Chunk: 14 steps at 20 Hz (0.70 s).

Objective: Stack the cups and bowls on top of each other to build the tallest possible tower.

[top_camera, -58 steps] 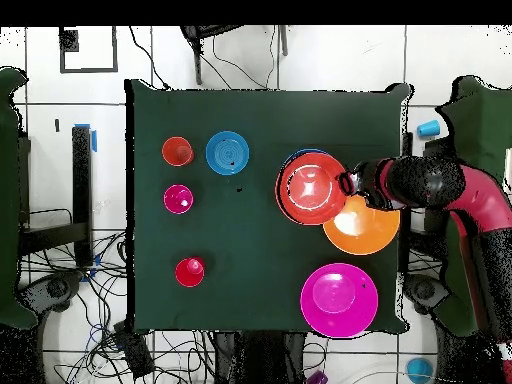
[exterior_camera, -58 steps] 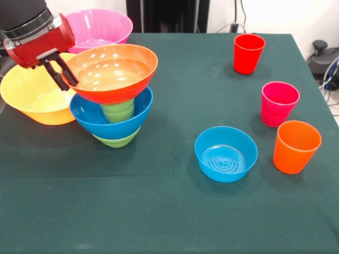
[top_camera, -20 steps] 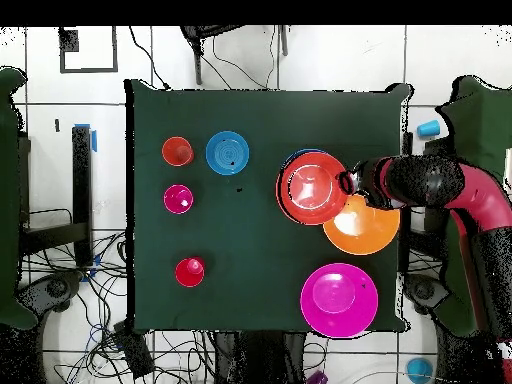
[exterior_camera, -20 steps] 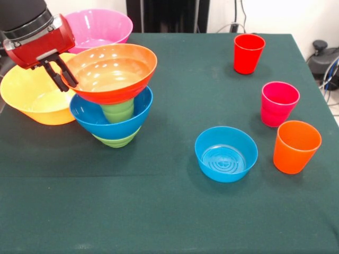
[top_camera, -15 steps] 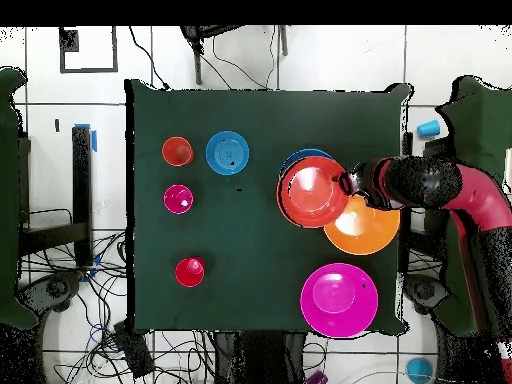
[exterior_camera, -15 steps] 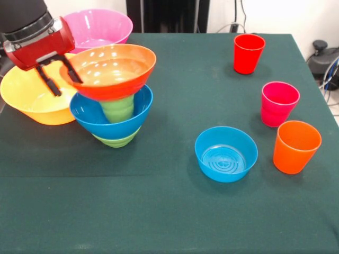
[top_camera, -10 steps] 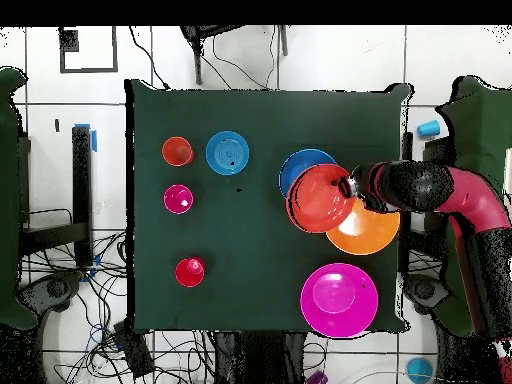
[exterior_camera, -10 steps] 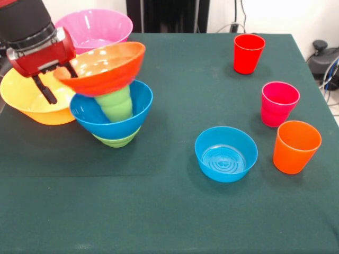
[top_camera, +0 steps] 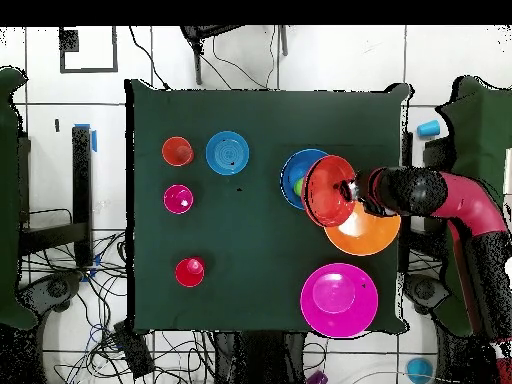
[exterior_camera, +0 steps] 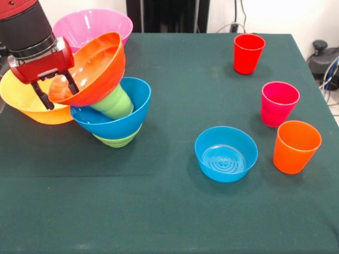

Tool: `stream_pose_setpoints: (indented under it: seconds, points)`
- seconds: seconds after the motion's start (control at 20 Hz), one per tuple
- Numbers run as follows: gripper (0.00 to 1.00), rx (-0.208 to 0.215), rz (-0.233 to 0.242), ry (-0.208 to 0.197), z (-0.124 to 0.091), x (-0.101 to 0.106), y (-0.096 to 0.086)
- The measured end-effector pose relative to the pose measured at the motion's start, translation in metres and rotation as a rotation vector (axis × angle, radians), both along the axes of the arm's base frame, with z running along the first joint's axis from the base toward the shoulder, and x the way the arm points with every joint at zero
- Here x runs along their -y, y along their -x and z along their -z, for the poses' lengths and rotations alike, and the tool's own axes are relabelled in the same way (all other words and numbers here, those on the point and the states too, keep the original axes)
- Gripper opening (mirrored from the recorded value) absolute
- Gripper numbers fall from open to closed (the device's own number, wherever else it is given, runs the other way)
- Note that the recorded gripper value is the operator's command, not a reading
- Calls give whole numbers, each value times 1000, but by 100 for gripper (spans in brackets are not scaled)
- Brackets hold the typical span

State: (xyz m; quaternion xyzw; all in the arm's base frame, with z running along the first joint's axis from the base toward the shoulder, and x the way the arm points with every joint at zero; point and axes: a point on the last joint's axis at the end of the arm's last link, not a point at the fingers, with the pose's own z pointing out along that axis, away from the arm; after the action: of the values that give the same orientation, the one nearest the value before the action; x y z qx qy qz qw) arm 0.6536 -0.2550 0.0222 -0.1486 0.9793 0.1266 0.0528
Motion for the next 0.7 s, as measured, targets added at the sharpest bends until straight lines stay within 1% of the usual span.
stream_pose_setpoints:
  seconds: [0.7]
  points:
    - [100, -5, -4, 7, 4, 1, 3]
